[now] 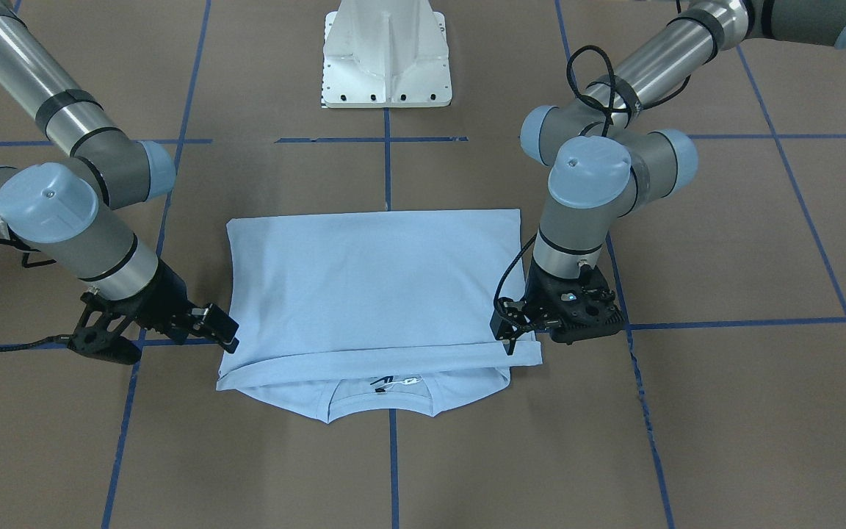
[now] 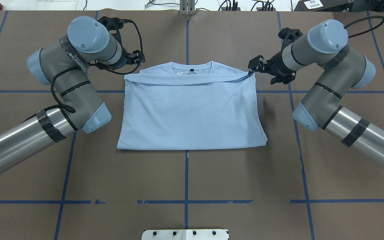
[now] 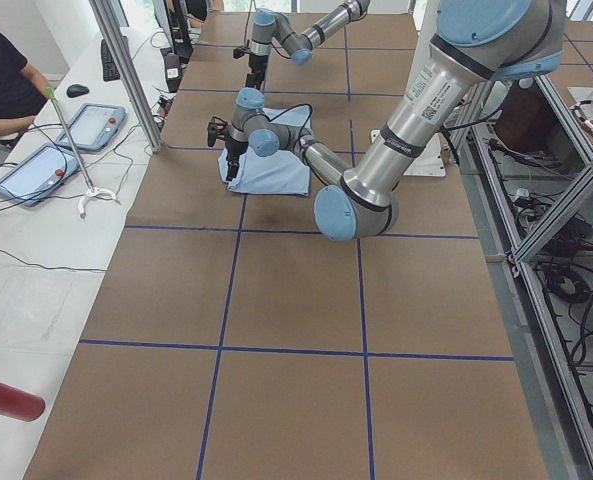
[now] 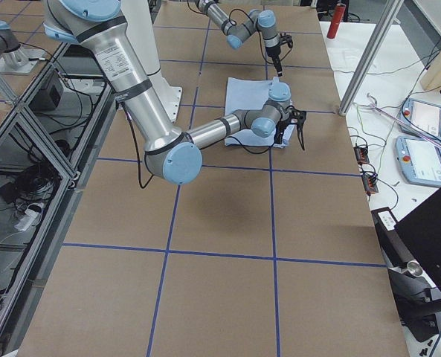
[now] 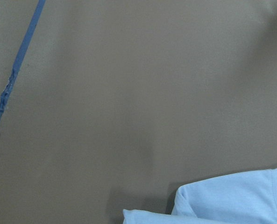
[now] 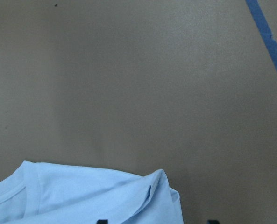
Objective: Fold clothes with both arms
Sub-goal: 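Move the right gripper to the folded shirt's near corner and grasp it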
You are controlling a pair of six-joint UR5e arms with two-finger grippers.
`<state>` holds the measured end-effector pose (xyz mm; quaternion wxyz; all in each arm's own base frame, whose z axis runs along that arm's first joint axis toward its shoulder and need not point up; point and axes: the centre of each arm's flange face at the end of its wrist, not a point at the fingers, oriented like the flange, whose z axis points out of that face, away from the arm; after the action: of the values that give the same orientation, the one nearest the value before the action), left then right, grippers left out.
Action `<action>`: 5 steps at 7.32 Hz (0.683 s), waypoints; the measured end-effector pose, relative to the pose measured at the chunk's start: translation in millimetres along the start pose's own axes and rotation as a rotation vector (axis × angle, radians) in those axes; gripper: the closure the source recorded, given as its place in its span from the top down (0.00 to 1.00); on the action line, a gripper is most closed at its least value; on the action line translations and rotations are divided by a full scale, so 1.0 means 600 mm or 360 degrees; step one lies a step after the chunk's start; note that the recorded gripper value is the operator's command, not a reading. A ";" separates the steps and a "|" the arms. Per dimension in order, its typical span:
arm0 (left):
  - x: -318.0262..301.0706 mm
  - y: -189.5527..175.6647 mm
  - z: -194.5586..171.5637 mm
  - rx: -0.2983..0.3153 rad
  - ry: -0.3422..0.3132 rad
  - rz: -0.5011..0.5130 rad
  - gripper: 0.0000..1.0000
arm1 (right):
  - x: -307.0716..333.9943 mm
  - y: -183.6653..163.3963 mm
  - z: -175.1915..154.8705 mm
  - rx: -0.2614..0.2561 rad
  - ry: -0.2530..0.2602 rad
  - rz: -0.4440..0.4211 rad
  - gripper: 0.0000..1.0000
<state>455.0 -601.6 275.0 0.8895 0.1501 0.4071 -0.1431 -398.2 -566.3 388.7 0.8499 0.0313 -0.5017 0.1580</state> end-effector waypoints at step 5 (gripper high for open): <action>0.019 0.005 -0.061 0.0012 0.0035 0.0001 1.00 | 0.081 0.242 -0.008 -0.0196 0.0004 -0.0133 0.88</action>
<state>438.5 -586.4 243.8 0.8844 0.1551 0.4163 -0.1426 -415.9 -416.0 412.8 0.8567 -0.0002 -0.5076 0.0913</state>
